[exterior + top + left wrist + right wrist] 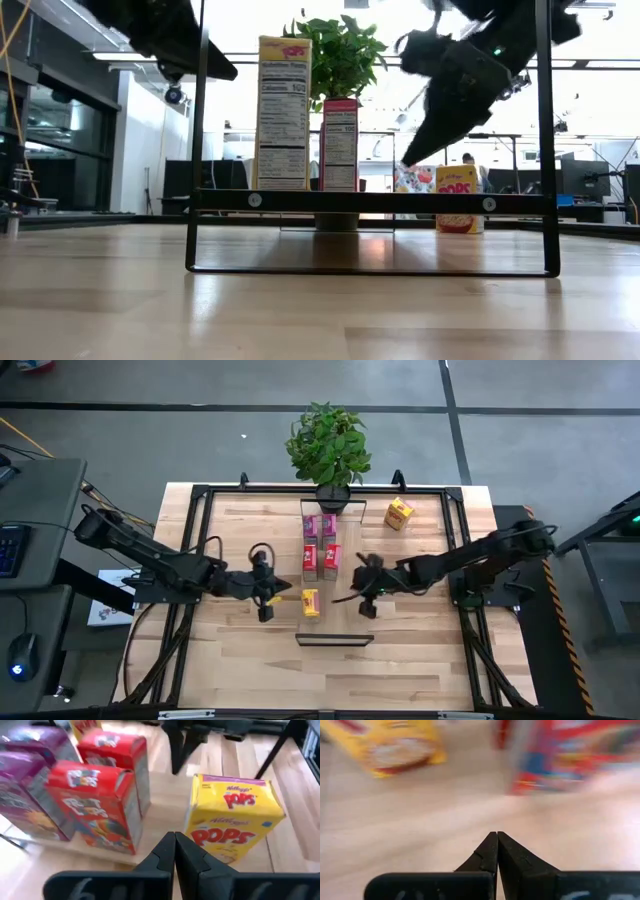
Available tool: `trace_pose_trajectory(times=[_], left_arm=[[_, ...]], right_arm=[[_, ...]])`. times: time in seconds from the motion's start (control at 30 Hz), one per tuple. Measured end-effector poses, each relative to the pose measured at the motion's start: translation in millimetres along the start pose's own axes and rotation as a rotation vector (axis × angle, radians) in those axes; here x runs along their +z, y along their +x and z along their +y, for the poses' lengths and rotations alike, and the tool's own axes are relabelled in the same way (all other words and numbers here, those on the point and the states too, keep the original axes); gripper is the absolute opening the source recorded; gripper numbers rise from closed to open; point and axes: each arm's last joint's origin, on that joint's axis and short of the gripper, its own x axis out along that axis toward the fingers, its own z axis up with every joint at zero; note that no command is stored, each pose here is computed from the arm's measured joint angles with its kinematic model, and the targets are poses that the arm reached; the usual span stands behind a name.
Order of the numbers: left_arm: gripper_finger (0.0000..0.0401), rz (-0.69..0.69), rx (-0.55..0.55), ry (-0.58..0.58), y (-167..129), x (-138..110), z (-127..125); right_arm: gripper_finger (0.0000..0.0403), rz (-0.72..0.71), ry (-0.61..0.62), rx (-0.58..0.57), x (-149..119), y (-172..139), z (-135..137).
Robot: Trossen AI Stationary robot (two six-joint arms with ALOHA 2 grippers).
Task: Stack cereal on shelf
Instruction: Put the yellow cereal box on the shelf aligned with the other yellow cereal box
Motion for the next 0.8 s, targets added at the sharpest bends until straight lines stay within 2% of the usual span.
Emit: trace_pose_trajectory(times=[0.17,0.3,0.47,0.6,0.73,0.8], left_arm=[[0.0000,-0.141,-0.006,-0.029,-10,-13,9],[0.0000,-0.215,-0.040,-0.068,-18,-20,18],[0.0000,-0.249,-0.062,-0.100,-26,-20,24],[0.0000,-0.253,-0.088,-0.110,-26,-19,23],[0.0000,-0.241,-0.102,-0.119,-25,-21,22],[0.0000,-0.244,-0.103,-0.121,-25,-20,22]], right_arm=[[0.0000,-0.035,0.015,-0.355,-6,-42,-9],[0.0000,-0.102,0.087,-0.638,-9,-66,-28],[0.0017,-0.126,0.226,-0.817,-4,-79,-67],[0.0084,-0.043,0.297,-0.877,-2,-83,-110],[0.0187,0.029,0.395,-0.882,-5,-90,-156],[0.0237,0.050,0.428,-0.839,-7,-93,-174]])
